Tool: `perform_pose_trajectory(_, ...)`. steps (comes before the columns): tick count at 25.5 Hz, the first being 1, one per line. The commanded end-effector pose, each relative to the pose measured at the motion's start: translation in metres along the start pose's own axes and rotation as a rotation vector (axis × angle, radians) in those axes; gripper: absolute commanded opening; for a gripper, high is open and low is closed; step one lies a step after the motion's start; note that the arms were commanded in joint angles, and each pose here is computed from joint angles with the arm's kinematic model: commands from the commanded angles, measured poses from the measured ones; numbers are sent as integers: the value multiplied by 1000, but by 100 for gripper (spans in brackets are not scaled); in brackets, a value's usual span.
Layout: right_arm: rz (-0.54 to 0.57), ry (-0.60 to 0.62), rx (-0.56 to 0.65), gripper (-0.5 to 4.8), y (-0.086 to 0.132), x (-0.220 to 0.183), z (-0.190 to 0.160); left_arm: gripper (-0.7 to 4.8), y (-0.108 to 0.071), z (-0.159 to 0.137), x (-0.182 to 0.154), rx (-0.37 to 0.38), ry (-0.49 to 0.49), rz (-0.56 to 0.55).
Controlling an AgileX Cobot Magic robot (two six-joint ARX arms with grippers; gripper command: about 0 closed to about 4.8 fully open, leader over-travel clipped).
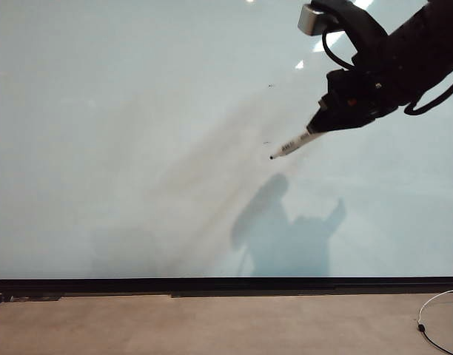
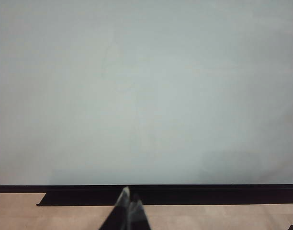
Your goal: Pick up the pen on the shelf to the right of the whiteboard and draw a rectangle.
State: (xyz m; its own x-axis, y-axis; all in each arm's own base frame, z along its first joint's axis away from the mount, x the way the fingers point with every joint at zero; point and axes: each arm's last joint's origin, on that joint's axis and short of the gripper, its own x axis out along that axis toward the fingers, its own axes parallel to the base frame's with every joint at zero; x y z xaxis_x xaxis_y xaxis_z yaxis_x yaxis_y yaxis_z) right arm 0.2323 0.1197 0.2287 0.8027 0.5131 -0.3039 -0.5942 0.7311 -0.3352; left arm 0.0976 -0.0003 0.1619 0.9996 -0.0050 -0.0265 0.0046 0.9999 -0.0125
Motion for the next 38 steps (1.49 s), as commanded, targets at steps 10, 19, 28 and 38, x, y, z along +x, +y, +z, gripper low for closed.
perform_pose_trajectory(10,16,-62,-11,-5,-5,18,16,-5,0,1,0,5,-8,0)
perform_pose_trajectory(19,8,-86,-14,-5,-7,23,19,-4,0,2,0,5,-9,0)
perform_pose_trajectory(28,-22,-97,-19,-5,-9,23,22,-5,0,2,0,5,-9,0)
perform_pose_trajectory(38,-28,-90,-37,-5,-9,23,22,-5,0,2,0,5,-9,0)
